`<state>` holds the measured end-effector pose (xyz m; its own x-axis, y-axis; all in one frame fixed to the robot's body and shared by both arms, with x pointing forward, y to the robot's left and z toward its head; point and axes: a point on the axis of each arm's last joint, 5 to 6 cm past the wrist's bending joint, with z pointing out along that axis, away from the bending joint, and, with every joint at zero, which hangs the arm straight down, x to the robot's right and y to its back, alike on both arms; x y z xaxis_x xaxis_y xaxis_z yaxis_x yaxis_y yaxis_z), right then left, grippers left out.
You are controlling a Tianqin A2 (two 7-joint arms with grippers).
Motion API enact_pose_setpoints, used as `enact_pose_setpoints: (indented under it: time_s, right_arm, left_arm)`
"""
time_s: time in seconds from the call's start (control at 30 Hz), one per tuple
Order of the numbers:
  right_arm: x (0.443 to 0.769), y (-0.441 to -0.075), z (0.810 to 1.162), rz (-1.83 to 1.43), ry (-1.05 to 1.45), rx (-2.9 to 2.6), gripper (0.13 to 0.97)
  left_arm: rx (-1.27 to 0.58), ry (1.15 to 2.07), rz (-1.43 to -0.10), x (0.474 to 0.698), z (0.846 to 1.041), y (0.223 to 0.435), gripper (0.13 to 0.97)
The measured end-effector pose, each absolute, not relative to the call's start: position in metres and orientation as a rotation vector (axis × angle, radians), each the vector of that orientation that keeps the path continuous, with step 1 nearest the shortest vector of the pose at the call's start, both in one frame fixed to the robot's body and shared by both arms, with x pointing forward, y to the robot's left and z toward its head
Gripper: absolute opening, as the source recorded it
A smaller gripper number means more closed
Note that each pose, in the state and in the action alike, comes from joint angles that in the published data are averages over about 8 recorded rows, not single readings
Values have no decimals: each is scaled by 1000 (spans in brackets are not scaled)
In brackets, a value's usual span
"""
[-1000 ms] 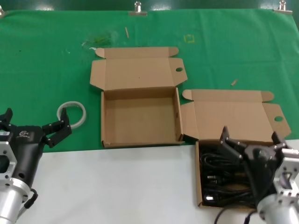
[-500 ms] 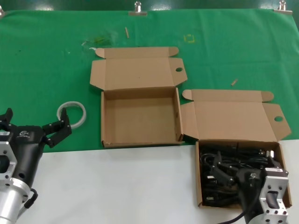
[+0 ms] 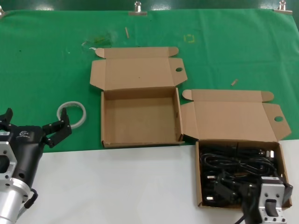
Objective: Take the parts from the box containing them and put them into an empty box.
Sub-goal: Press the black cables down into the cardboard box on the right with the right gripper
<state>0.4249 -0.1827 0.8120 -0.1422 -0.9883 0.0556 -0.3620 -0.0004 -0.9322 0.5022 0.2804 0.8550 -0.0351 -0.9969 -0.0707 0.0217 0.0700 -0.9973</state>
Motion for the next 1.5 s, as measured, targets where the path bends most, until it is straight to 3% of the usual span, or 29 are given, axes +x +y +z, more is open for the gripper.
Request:
enact_pose_setpoints:
  time_s: [0.67, 1.5]
  right_arm:
    - [449, -262, 819, -1089, 1447, -1059, 966]
    - [441, -176, 803, -980, 1631, -1296, 966]
  left_arm:
    - [-1125, 1253, -1193, 502, 855, 280, 965]
    - [-1125, 1253, -1193, 502, 855, 280, 965]
